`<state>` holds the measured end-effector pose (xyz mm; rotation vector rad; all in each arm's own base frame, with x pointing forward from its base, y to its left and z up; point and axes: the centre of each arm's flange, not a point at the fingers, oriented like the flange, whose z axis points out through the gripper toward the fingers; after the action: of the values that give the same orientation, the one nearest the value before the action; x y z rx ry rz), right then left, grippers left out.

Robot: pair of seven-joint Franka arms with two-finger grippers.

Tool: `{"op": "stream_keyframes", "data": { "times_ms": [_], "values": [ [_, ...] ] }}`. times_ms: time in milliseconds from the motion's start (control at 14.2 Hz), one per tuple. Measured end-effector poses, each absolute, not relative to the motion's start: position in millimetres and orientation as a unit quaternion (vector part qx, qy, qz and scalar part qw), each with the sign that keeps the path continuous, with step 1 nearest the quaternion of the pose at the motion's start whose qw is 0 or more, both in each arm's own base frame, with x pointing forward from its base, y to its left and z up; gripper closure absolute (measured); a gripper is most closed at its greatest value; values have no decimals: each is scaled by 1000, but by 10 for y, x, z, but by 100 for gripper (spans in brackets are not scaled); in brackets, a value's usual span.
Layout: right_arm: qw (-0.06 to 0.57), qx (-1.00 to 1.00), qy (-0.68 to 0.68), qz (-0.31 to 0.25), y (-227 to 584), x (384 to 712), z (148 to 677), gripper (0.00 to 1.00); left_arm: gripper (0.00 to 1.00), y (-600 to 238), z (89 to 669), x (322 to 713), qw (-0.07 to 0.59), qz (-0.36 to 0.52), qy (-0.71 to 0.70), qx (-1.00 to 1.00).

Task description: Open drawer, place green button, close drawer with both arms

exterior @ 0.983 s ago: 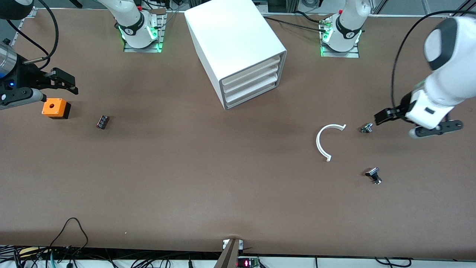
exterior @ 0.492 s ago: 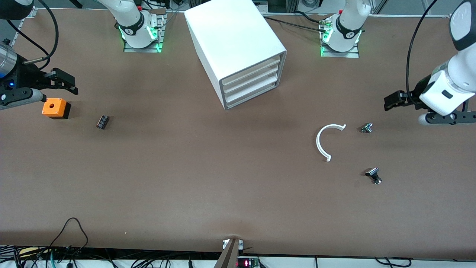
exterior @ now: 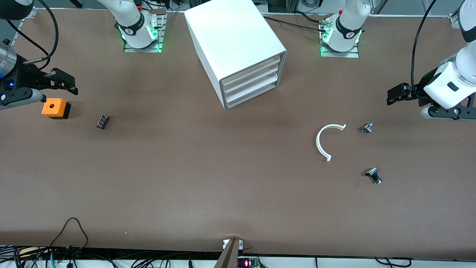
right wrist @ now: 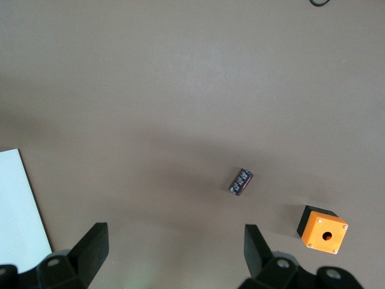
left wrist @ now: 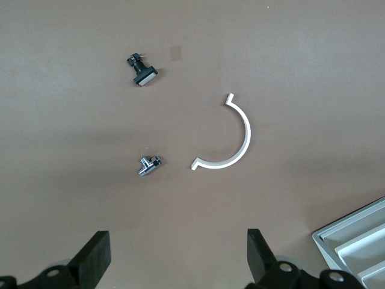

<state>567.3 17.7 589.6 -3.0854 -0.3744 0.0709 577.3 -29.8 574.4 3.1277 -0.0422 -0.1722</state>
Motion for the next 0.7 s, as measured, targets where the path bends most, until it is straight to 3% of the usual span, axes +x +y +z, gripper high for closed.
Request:
{"op": "stream_keyframes", "data": {
  "times_ms": [702],
  "values": [
    [16,-992,-125,21,225,5675,5899,0,0,-383,5738,5766,5,-57,-22,998]
  ]
}}
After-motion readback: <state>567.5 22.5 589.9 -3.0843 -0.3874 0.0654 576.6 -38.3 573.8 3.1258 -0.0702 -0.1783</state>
